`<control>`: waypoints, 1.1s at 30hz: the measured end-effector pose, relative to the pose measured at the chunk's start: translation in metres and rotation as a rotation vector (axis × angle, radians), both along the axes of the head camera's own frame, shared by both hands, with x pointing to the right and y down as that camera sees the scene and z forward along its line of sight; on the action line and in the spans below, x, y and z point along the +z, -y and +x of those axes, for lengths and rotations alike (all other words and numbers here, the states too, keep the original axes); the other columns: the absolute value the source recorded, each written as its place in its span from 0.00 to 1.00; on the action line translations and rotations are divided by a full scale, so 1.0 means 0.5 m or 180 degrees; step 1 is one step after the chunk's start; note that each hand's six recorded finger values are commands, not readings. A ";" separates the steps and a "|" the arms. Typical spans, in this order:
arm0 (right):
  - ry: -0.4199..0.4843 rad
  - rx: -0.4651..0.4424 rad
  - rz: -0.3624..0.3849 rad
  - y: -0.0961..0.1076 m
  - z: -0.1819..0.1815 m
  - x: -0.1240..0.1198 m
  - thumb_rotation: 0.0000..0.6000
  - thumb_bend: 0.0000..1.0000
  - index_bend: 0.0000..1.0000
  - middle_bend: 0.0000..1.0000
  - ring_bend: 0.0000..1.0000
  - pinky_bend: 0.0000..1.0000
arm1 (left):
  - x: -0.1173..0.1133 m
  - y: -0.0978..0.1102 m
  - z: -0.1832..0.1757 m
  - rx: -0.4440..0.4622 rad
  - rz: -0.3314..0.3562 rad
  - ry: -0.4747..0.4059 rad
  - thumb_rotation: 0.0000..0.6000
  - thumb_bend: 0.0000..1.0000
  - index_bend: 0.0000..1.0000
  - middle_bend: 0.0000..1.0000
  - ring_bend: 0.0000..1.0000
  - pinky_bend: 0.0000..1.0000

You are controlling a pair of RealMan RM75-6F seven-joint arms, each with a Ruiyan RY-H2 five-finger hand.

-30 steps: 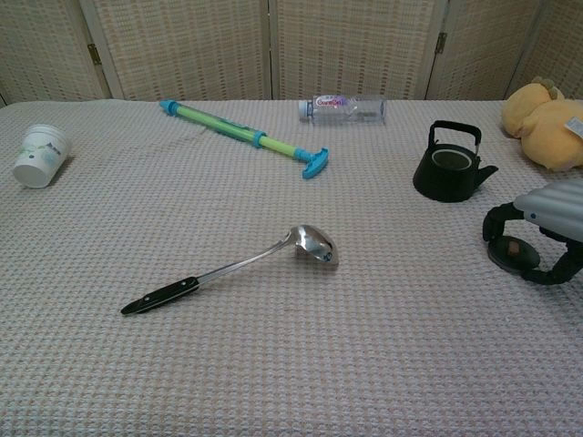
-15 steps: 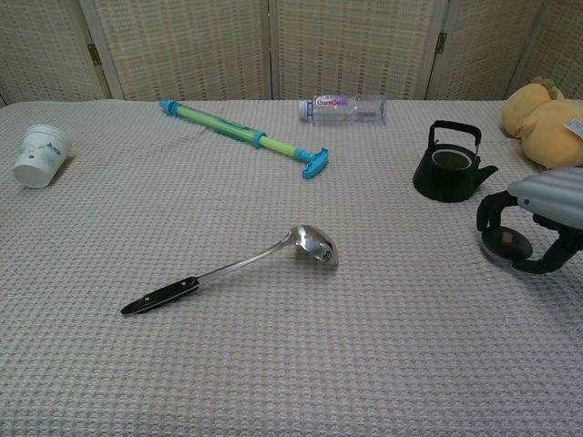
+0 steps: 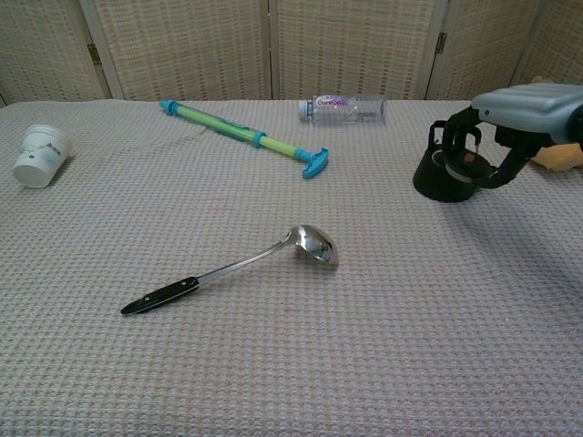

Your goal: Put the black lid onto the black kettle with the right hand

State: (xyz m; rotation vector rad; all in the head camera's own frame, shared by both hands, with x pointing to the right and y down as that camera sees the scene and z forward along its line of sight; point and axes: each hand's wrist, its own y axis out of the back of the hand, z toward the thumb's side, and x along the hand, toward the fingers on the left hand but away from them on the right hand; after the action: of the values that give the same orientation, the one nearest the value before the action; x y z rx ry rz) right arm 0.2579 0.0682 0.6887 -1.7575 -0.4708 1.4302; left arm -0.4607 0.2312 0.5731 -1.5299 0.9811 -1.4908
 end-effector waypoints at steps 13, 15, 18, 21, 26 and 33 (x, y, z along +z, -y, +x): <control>-0.0234 0.0160 0.0010 0.075 0.000 0.051 1.00 0.33 0.47 0.38 0.95 0.88 | 0.002 -0.004 -0.008 -0.0048 -0.0013 0.0030 1.00 0.29 0.22 0.13 0.18 0.06; -0.0260 0.0191 0.0021 0.083 0.002 0.056 1.00 0.33 0.47 0.38 0.95 0.88 | 0.003 -0.004 -0.008 -0.0045 -0.0015 0.0031 1.00 0.29 0.22 0.13 0.18 0.06; -0.0289 0.0245 0.0032 0.094 0.007 0.060 1.00 0.33 0.47 0.37 0.95 0.88 | 0.005 -0.003 -0.008 -0.0047 -0.0023 0.0035 1.00 0.29 0.22 0.13 0.18 0.06; -0.0321 0.0268 0.0031 0.101 0.011 0.064 1.00 0.33 0.46 0.34 0.95 0.88 | 0.008 -0.003 -0.009 -0.0054 -0.0030 0.0034 1.00 0.29 0.22 0.13 0.18 0.05; -0.0361 0.0277 0.0008 0.105 0.014 0.069 1.00 0.33 0.38 0.29 0.95 0.88 | 0.010 -0.003 -0.009 -0.0057 -0.0033 0.0029 1.00 0.29 0.22 0.13 0.18 0.05; -0.0368 0.0281 -0.0009 0.108 0.012 0.071 1.00 0.33 0.29 0.24 0.94 0.88 | 0.010 -0.004 -0.011 -0.0065 -0.0035 0.0034 1.00 0.29 0.22 0.13 0.18 0.05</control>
State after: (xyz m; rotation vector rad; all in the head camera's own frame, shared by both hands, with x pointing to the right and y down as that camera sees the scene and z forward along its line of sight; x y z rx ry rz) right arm 0.2639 0.0144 0.7239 -1.6635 -0.4898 1.5855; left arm -0.4661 0.2332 0.5781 -1.5224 0.9864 -1.5195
